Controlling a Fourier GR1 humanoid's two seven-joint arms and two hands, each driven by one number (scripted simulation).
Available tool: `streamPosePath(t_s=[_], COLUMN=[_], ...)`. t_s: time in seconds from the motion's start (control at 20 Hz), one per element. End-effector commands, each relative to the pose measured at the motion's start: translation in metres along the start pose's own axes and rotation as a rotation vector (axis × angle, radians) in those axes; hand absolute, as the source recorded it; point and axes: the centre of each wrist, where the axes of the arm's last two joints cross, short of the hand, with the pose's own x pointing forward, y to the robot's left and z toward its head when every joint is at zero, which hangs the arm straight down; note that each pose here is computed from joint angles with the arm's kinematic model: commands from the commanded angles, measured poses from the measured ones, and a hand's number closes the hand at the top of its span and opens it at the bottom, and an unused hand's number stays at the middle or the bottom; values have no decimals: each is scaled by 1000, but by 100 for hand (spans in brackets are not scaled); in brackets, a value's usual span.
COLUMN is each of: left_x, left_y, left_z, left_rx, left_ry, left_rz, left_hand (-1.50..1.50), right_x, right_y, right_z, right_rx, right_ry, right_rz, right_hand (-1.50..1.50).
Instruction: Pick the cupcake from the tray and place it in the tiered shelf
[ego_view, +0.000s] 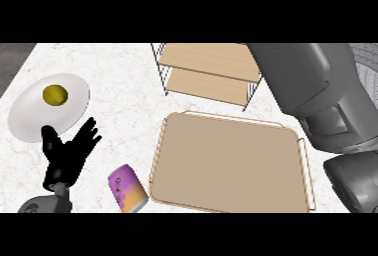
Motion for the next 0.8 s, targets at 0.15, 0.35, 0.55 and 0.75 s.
streamPosePath(t_s=[0.15,0.35,0.55,0.75], left_x=[-3,15,-15,4], left_y=[-7,2,-10,9], left_z=[12,-7,6,9], left_rx=[-12,-8,6,-9], left_ry=[9,6,23,28], left_rz=[-14,0,-1,-5], left_hand=[0,0,0,0], right_x=[-14,-14,-8,-19], right_y=[-10,1,-47,-66], right_z=[-9,0,-12,-21], right_rx=[-80,-107,-149,-296], right_ry=[76,66,87,105], right_rz=[-233,-414,-574,-594], right_hand=[-150,-150,-150,-150])
